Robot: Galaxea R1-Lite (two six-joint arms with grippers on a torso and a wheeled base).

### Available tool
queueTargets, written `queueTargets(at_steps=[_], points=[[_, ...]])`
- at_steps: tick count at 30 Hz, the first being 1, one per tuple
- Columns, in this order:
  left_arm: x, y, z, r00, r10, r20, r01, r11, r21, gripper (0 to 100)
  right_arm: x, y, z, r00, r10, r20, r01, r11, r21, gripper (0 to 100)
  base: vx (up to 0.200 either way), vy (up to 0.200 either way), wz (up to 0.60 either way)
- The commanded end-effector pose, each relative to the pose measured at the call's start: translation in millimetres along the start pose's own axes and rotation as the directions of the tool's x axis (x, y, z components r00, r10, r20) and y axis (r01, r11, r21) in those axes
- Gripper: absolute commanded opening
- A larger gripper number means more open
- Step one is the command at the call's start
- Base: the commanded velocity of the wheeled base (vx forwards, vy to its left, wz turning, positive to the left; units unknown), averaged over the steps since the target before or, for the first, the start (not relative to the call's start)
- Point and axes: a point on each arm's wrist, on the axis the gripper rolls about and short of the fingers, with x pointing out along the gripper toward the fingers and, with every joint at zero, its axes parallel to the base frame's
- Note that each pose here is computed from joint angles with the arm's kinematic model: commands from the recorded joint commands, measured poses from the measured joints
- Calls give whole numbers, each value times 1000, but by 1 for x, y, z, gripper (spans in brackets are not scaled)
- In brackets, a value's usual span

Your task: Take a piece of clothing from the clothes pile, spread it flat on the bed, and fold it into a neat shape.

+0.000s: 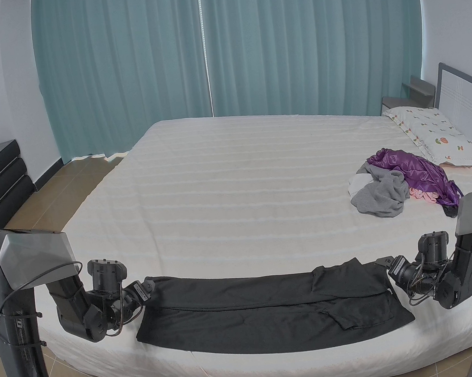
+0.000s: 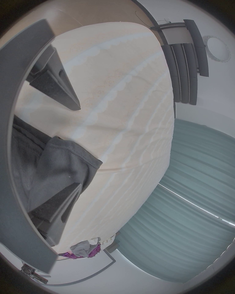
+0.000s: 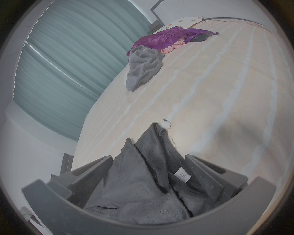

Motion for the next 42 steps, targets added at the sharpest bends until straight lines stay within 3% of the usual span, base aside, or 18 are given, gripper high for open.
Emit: queueTargets(at_steps=[1,5,6,13,14,26,29,37,38,42], points=[[3,-10,24,996,-66,51,68,997,-31,100,-3,-5,9,1000,12,9,-13,998,65,100,0,0,0],[13,-14,33,993,-107,42,109,993,-36,100,-3,-6,10,1000,20,-2,-20,995,97,100,0,0,0],[32,-14,27,993,-115,-8,115,993,-31,100,-3,-8,10,1000,17,-6,-17,994,106,100,0,0,0],[60,-17,19,993,-119,-26,119,993,5,100,-2,-8,9,999,29,-20,-27,994,109,100,0,0,0],[60,-17,18,993,-117,-28,118,993,8,0,-2,-8,9,999,30,-21,-28,994,109,100,0,0,0],[64,-13,26,994,-106,7,106,994,-10,0,-2,-9,9,999,28,-28,-24,988,153,100,0,0,0],[64,-14,30,994,-105,24,107,993,-54,0,-2,-10,8,999,26,-30,-21,987,157,100,0,0,0],[63,-12,27,995,-98,9,99,994,-56,0,-1,-10,7,999,23,-35,-17,987,158,100,0,0,0],[62,-13,27,995,-99,10,99,993,-59,100,-1,-10,7,999,23,-35,-17,987,158,100,0,0,0],[62,-12,28,995,-99,12,99,993,-63,100,-2,-11,5,999,19,-40,-12,987,158,100,0,0,0]])
